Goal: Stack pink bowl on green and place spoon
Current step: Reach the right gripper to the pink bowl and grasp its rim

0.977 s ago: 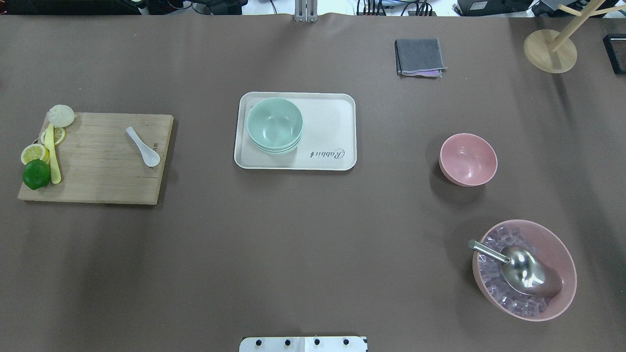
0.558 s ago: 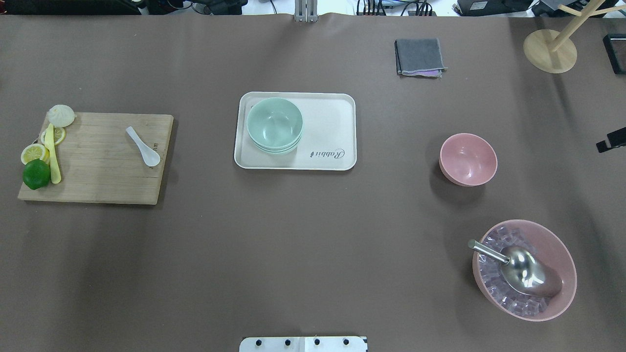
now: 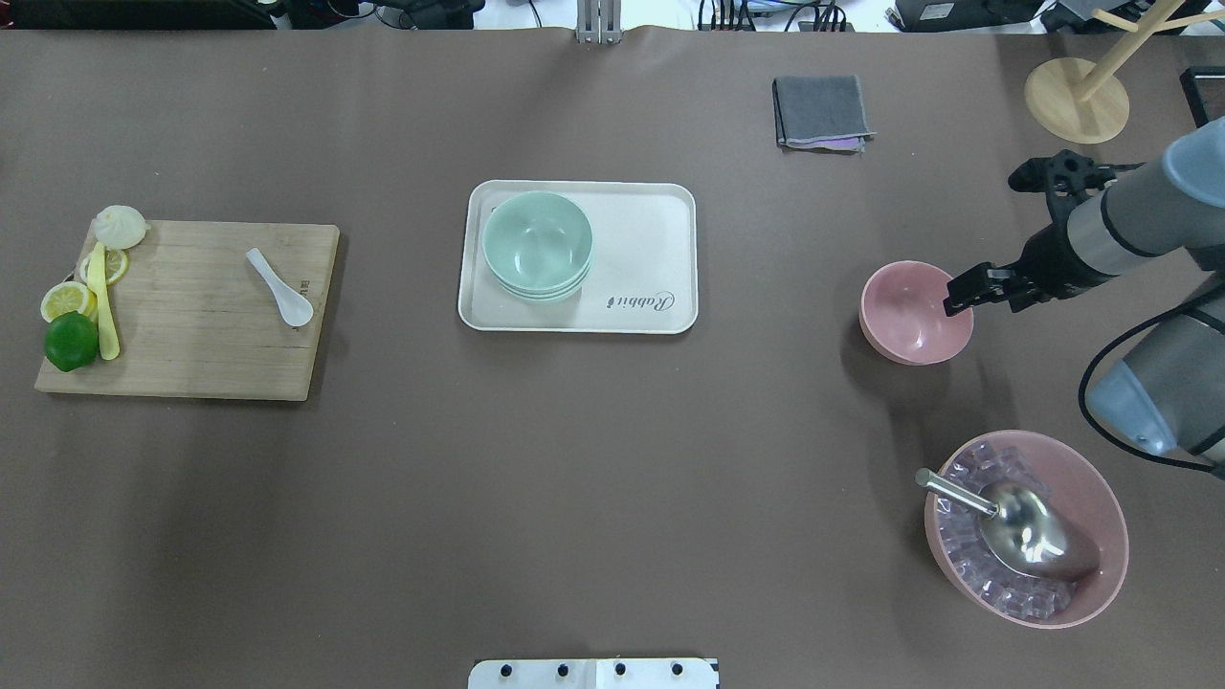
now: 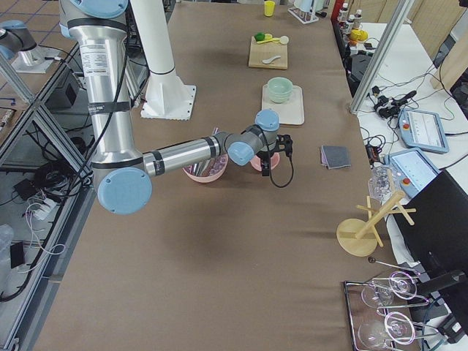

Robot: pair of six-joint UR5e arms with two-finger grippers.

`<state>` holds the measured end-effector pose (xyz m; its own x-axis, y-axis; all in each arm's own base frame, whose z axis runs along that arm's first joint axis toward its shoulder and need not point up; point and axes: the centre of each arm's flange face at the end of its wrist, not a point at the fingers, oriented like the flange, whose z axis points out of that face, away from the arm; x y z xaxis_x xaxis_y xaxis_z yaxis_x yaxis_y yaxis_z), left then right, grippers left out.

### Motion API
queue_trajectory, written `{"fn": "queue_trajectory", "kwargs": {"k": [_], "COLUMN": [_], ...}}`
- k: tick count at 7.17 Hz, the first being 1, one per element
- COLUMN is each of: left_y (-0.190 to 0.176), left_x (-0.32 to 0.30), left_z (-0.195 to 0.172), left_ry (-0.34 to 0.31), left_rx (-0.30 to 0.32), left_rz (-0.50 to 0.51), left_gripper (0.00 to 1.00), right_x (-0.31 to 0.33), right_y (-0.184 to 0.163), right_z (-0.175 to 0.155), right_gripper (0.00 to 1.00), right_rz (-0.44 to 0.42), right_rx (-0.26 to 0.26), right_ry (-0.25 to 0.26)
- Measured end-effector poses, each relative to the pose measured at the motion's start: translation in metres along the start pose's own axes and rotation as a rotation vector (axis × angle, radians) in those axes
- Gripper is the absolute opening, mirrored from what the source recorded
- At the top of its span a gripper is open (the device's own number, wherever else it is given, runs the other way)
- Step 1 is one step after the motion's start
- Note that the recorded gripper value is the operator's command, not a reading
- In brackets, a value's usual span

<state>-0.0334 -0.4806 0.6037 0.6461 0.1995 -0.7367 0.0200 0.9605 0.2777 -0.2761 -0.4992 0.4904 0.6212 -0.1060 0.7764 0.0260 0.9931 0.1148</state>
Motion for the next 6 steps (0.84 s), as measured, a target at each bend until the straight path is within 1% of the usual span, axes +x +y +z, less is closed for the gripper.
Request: {"fn": "queue_trajectory", "kwargs": {"k": [1,2,3,4,5,6], "left_y": [0.0,0.0,-0.001,-0.01,-0.028,-0.048], "left_x": [0.0,0.001,0.001,0.008,0.024,0.044], "left_z": [0.0,0.0,0.0,0.003,0.016,0.036], "left_ry": [0.002,0.003,0.003,0.004,0.012,0.018], "left_rx": [0.0,0.0,0.001,-0.003,-0.021,-0.049], "left_rz": [-0.002,-0.003,-0.009,-0.033,-0.082,-0.162], "left_gripper": [0.97,0.97,0.97,0.97,0.97,0.97], "right_x": [-0.007,-0.008,-0.008,-0.008,-0.01,-0.016], "right_y": [-0.005,-0.007,-0.007,-0.007,-0.007,-0.009], "right_z": [0.012,0.019,0.022,0.023,0.022,0.018], "right_gripper": [0.11,0.0,0.0,0.0,0.0,0.0], "right_rz": [0.0,0.007,0.021,0.035,0.041,0.037], "right_rx": [-0.01,-0.018,-0.022,-0.023,-0.023,-0.019], "right_ry": [0.005,0.01,0.013,0.014,0.01,-0.001]}}
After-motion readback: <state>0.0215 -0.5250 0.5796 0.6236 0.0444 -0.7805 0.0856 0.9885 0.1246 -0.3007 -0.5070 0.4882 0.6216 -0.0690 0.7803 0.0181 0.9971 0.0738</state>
